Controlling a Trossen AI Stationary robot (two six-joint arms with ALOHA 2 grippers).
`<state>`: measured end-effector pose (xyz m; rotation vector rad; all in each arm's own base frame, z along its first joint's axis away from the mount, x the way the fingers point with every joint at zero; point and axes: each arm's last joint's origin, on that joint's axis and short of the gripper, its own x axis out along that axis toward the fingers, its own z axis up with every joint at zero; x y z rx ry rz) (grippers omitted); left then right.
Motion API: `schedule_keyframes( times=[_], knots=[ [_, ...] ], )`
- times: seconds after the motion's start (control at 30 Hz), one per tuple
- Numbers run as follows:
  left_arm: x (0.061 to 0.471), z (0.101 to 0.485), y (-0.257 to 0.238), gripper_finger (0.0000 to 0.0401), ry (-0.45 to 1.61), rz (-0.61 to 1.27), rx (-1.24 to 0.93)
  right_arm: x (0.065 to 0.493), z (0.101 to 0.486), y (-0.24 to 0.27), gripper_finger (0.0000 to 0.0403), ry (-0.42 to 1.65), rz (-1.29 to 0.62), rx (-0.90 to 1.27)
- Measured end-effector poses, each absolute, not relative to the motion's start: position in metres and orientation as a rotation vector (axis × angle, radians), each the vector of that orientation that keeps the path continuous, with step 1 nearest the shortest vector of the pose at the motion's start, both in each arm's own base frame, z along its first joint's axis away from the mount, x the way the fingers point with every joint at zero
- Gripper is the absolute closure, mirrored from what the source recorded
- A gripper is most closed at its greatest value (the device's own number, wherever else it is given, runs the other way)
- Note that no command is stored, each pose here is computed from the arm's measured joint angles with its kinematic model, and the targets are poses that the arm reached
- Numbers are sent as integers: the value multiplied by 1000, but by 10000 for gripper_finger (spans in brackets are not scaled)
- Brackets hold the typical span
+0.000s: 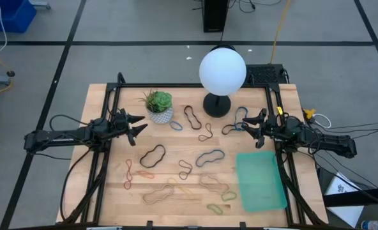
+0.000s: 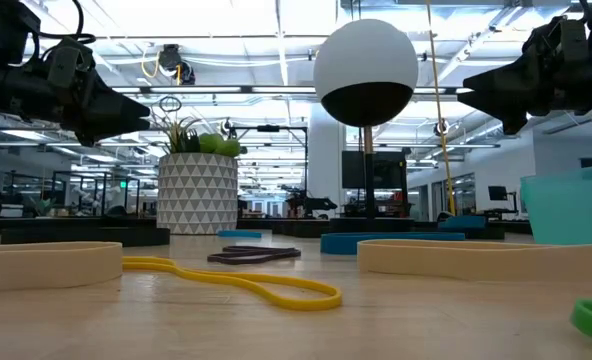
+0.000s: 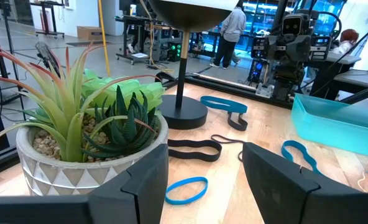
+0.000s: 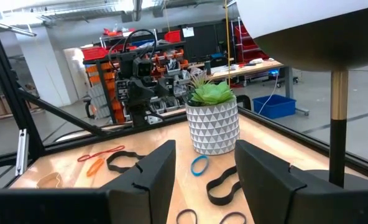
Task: Pick and place rubber bands into bin
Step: Put the top blue rubber band into the bin
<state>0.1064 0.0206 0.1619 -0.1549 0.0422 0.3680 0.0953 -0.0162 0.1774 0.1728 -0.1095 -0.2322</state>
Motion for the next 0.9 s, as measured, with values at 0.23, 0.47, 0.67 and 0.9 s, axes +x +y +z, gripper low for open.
schedule_keyframes(
  times=[0.23,0.47,0.67,0.9],
  knots=[
    [106,162,21,187,42,368,-155,95,177,-16,242,-109,-233,160],
    [106,162,21,187,42,369,-149,96,168,-16,243,1,-237,52],
    [106,162,20,187,39,364,-170,99,165,-19,243,49,-315,46],
    [107,162,20,187,30,353,-226,105,159,-21,243,120,-353,34]
  ],
)
